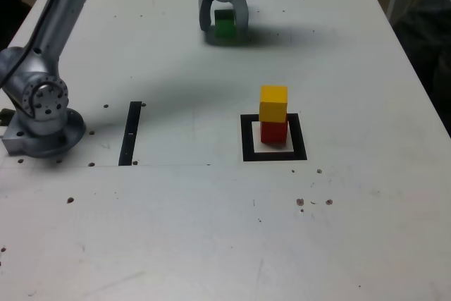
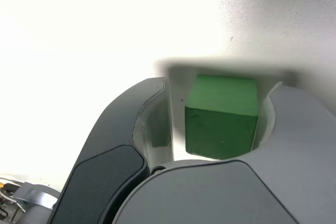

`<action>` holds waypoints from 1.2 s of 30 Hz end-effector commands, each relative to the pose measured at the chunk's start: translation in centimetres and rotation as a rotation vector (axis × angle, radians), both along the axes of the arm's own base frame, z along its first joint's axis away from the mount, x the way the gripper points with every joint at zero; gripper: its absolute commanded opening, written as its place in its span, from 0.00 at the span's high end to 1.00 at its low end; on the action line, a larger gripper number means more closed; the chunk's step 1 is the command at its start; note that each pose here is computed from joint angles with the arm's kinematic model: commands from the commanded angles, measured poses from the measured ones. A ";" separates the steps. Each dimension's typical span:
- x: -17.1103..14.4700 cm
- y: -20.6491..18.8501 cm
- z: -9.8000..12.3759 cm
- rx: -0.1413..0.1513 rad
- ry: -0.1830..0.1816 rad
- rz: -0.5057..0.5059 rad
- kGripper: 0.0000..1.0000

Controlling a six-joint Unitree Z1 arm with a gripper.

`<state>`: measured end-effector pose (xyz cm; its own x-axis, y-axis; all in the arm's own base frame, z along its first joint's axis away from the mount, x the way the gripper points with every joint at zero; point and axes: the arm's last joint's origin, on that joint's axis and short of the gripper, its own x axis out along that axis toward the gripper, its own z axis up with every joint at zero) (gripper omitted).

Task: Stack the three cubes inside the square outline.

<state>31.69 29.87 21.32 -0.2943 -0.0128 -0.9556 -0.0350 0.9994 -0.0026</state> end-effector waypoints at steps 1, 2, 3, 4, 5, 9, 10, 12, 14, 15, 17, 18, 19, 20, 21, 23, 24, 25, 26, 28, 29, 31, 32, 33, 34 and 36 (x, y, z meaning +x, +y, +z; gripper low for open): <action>0.1 0.0 -0.4 -0.006 0.003 -0.001 0.66; 0.2 0.0 -0.4 -0.008 0.002 -0.001 0.68; 0.2 0.0 -0.4 -0.009 0.001 0.000 0.70; 0.2 0.0 -0.3 -0.010 0.000 0.000 0.71; 0.2 0.0 -0.2 -0.012 0.000 0.000 0.72; 0.3 -0.5 0.7 -0.007 -0.007 -0.010 0.73; 0.3 -0.8 1.1 -0.003 -0.011 -0.015 0.74; 0.6 -1.6 2.3 0.009 -0.027 -0.033 0.76; 0.8 -2.6 3.5 0.015 -0.045 -0.052 0.78; 0.9 -3.2 4.2 0.018 -0.053 -0.063 0.79; 1.1 -4.7 5.7 0.024 -0.071 -0.085 0.80; 1.2 -5.6 6.5 0.028 -0.078 -0.098 0.80; 1.4 -6.6 7.4 0.033 -0.086 -0.111 0.80; 1.5 -7.7 8.3 0.039 -0.094 -0.124 0.80; 1.6 -8.8 9.2 0.045 -0.102 -0.137 0.80; 1.8 -11.1 10.8 0.052 -0.118 -0.162 0.80; 1.9 -12.2 11.5 0.053 -0.127 -0.172 0.80; 1.9 -13.3 12.0 0.052 -0.135 -0.181 0.80; 2.0 -14.4 12.4 0.049 -0.141 -0.189 0.80; 2.1 -16.5 13.0 0.040 -0.148 -0.202 0.80; 2.2 -17.5 13.1 0.037 -0.149 -0.207 0.80; 2.5 -19.6 13.2 0.034 -0.146 -0.219 0.80; 2.7 -20.5 13.1 0.033 -0.143 -0.223 0.80; 2.8 -21.4 13.1 0.033 -0.140 -0.227 0.80; 2.9 -22.2 13.0 0.033 -0.138 -0.231 0.80; 3.2 -23.7 12.8 0.030 -0.134 -0.237 0.80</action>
